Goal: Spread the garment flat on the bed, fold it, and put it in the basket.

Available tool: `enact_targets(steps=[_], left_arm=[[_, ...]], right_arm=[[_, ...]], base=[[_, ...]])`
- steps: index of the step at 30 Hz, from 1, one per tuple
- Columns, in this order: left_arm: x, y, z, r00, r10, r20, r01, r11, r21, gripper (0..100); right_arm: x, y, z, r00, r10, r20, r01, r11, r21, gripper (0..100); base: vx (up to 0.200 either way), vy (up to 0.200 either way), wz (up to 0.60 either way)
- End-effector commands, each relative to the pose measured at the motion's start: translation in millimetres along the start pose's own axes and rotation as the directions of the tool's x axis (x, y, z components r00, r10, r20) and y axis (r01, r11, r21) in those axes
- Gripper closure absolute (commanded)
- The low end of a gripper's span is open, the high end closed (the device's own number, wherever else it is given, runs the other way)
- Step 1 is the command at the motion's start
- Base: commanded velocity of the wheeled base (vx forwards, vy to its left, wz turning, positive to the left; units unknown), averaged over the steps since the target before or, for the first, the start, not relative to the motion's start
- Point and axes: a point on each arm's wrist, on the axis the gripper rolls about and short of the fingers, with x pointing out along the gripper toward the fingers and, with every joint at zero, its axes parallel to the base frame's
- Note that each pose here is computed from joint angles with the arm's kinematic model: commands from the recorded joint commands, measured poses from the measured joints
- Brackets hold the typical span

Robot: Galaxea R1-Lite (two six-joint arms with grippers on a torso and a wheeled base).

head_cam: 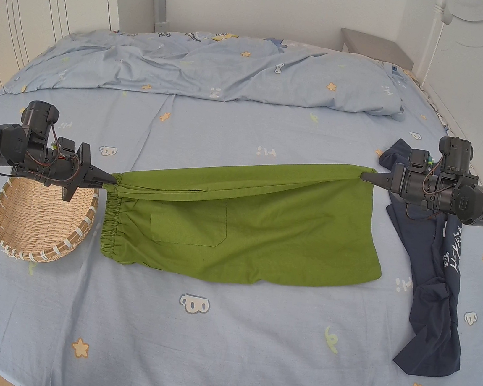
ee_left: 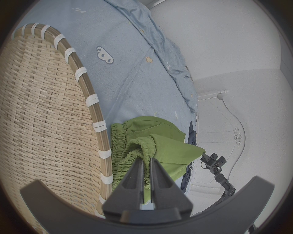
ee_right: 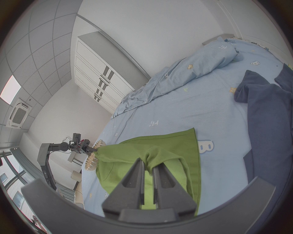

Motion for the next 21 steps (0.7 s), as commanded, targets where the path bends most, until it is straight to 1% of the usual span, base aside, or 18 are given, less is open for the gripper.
enact_targets(steps=[1,6,7,12,13,15,20,21], left_arm=[[3.2,2.7,-0.2,1.000,0.004,-0.006,-0.004,1.000,-0.006,100],[6.6,3.9,1.6,1.000,0.016,0.000,-0.016,1.000,-0.003,100],[9.3,4.2,1.5,1.000,0.020,-0.002,-0.020,1.000,-0.003,0],[20.4,3.3,1.4,0.999,0.045,0.000,-0.045,0.999,0.007,0],[20.8,3.9,1.4,0.999,0.046,-0.001,-0.046,0.999,0.006,0],[22.7,1.9,1.1,0.999,0.042,-0.004,-0.042,0.999,0.011,0],[23.6,-1.2,-0.5,0.999,0.039,-0.009,-0.039,0.999,0.016,0],[23.4,-4.5,-2.2,0.999,0.035,-0.011,-0.035,0.999,0.021,0]], right_arm=[[8.1,-6.5,-3.8,1.000,0.002,-0.011,-0.002,1.000,0.007,100],[13.1,-10.4,-3.7,1.000,0.002,-0.009,-0.002,1.000,0.006,100],[13.7,-10.9,-3.5,1.000,0.002,-0.009,-0.002,1.000,0.005,100],[19.8,-14.1,-0.3,1.000,0.003,-0.004,-0.003,1.000,0.002,100],[20.9,-14.1,-0.2,1.000,0.005,-0.005,-0.005,1.000,0.001,0],[26.0,-18.0,-0.4,1.000,0.005,-0.008,-0.005,1.000,0.014,0],[29.3,-20.2,-0.5,1.000,0.007,-0.006,-0.007,1.000,0.013,0],[30.9,-21.1,-2.0,1.000,0.008,-0.010,-0.007,1.000,0.015,0]], base=[[0.000,0.000,0.00],[0.000,0.000,0.00],[0.000,0.000,0.00],[0.000,0.000,0.00],[0.000,0.000,0.00],[0.000,0.000,0.00],[0.000,0.000,0.00],[0.000,0.000,0.00]])
